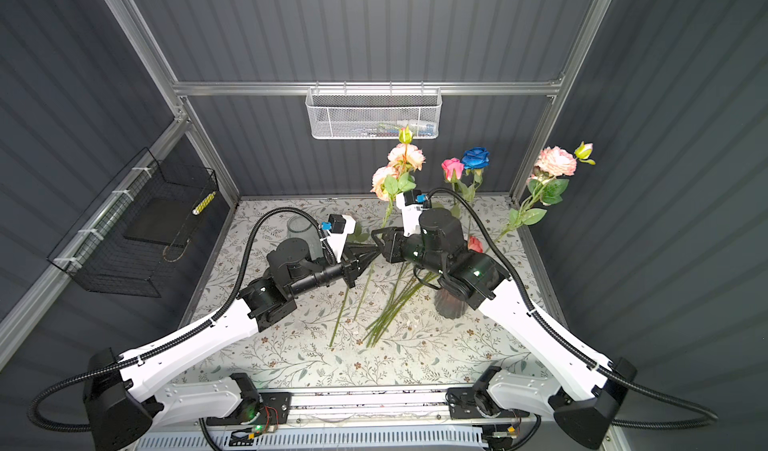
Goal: Arrange the flowers into the vase
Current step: 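Close the right gripper on the rose stem below the left gripper, then open left, then lower the pink rose into the vase with the right gripper while left moves away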
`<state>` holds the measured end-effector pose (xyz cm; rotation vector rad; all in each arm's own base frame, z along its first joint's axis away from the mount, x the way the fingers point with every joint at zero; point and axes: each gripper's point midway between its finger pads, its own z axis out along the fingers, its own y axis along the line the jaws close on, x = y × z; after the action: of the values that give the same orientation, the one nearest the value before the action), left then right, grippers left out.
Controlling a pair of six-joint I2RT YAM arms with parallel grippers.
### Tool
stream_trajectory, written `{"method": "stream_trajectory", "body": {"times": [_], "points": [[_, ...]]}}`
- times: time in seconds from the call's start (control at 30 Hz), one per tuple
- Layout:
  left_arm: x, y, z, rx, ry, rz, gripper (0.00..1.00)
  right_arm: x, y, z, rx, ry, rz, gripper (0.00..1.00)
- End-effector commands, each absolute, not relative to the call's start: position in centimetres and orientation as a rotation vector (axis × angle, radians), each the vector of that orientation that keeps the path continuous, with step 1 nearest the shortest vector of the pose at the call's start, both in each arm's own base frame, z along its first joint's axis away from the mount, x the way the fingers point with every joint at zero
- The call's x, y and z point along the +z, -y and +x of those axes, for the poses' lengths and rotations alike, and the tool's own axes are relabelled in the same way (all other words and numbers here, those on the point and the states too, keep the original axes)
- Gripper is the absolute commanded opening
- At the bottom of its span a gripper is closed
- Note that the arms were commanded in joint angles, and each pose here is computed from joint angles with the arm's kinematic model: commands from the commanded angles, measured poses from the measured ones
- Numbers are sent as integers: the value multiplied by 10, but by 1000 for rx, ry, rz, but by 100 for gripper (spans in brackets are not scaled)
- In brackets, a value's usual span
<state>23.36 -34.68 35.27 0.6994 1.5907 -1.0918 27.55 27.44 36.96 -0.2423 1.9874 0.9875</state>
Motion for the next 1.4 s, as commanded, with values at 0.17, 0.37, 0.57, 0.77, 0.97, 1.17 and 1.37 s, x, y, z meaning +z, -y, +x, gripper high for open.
{"method": "stream_trajectory", "body": {"times": [0.17,0.37,0.57,0.77,0.97,1.17,1.37], "points": [[368,347,231,-1119,-1529,686,21,380,-271,276,938,-1950,-241,9],[370,328,234,-1032,-1537,636,77,389,-251,276,791,-1937,-244,9],[370,289,236,-882,-1537,541,94,422,-208,266,612,-1862,-223,9],[357,279,239,-821,-1576,524,96,453,-151,255,389,-1775,-152,9],[354,285,240,-828,-1592,542,96,482,-102,247,168,-1694,-79,9],[341,285,252,-766,-1638,524,96,496,-60,246,-87,-1663,15,9],[306,284,273,-669,-1755,455,96,463,-55,263,-164,-1723,47,10]]}}
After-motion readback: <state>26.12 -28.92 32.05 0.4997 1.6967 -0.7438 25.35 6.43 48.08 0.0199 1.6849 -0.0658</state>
